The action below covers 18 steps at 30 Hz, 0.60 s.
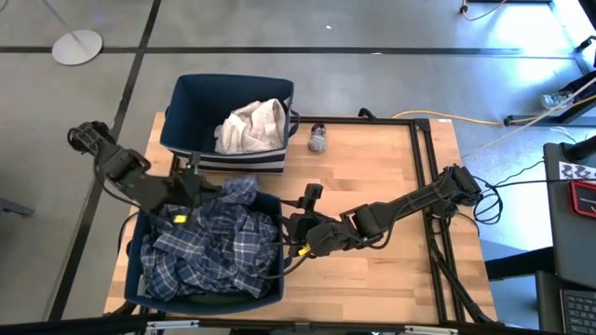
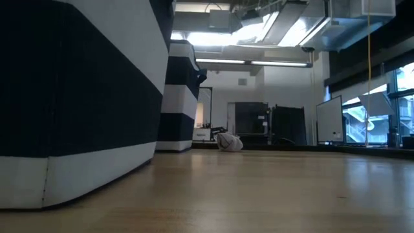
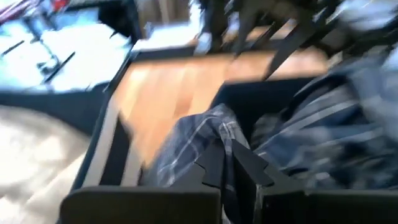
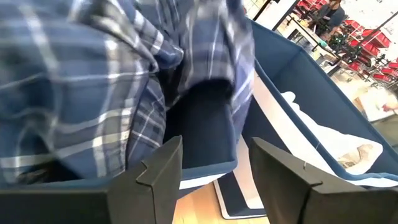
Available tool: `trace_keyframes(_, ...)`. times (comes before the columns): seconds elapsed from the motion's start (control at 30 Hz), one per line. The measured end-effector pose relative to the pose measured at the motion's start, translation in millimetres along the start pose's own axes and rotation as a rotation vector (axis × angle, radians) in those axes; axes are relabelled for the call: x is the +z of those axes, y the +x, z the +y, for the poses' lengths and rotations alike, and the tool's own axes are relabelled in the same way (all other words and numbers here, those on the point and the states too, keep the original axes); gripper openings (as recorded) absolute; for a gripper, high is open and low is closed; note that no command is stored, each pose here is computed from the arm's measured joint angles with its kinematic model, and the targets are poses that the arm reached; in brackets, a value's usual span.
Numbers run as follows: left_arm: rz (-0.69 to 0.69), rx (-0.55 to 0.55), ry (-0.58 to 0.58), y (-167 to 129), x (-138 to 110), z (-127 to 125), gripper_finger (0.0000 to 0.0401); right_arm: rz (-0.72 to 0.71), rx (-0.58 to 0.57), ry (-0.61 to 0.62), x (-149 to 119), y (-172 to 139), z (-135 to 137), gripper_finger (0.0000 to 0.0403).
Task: Sort clothes
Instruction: Put the blue checkered long sleeve into the bottom blue laundry organizer
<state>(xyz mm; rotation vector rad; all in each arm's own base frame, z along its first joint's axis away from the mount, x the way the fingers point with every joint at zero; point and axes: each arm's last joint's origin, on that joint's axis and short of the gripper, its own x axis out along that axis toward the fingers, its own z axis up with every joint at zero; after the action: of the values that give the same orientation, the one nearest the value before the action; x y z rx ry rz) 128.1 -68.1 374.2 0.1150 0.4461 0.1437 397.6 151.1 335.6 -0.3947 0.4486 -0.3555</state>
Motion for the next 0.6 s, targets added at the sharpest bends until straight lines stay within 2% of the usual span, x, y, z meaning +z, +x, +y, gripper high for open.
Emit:
trace_keyframes(0.17,-0.152,-0.137,0.049,-15.0,16.8,-13.5,0.0002,0.000,0.000,0.000,0.0,0.0,0.0,0.0186)
trace_keyframes(0.3,-0.181,-0.324,0.096,-22.4,17.3,-29.4,0.0004,0.000,0.000,0.000,0.0,0.0,0.0,0.0186)
trace_keyframes(0.47,-0.040,-0.468,0.111,-20.5,-6.7,-51.8,0.0003,0.000,-0.001,-0.001,0.0,0.0,0.0,0.0186)
trace_keyframes(0.6,0.169,-0.414,0.084,-4.2,-43.1,-65.0,0.0002,0.000,-0.001,0.000,0.0,0.0,0.0,0.0186)
